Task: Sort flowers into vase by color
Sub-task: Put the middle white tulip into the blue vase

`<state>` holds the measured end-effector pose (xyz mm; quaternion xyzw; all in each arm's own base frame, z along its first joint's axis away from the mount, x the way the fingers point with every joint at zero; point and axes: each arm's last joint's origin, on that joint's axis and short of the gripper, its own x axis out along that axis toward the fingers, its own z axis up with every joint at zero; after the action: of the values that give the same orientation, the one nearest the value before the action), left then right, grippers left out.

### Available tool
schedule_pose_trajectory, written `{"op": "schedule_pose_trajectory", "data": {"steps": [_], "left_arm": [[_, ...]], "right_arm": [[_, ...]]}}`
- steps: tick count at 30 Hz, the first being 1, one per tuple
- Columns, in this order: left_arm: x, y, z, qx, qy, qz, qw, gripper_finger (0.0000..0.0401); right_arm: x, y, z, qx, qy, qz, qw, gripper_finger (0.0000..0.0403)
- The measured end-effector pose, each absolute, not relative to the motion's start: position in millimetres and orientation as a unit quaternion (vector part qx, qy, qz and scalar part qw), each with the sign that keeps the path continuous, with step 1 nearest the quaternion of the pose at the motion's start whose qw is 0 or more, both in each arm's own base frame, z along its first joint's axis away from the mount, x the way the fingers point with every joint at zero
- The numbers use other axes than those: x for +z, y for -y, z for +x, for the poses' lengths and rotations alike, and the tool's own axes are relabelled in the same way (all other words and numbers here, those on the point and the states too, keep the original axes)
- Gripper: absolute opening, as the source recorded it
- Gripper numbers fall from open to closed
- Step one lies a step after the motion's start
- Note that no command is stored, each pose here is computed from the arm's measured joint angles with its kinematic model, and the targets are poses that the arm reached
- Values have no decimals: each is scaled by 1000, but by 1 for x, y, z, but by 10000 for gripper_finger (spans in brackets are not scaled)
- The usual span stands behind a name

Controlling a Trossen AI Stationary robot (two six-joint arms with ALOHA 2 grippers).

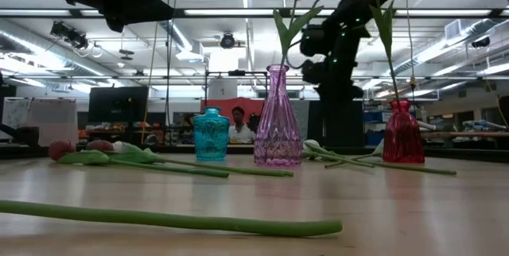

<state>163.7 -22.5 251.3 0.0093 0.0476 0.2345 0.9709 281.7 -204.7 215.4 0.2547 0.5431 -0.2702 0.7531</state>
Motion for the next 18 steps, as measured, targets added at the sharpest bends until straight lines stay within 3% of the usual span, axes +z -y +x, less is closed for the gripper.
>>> {"op": "schedule_pose_trajectory", "data": {"steps": [4, 13, 18], "left_arm": [[251, 23, 164, 234, -48, 9, 971, 92], [251, 22, 164, 234, -51, 11, 971, 92], [251, 22, 164, 234, -50, 11, 971, 92]], "right_arm": [[205, 196, 301, -226, -560, 260, 753, 157], [203, 171, 316, -205, -588, 287, 728, 260], [198, 171, 318, -199, -591, 296, 724, 274]]}}
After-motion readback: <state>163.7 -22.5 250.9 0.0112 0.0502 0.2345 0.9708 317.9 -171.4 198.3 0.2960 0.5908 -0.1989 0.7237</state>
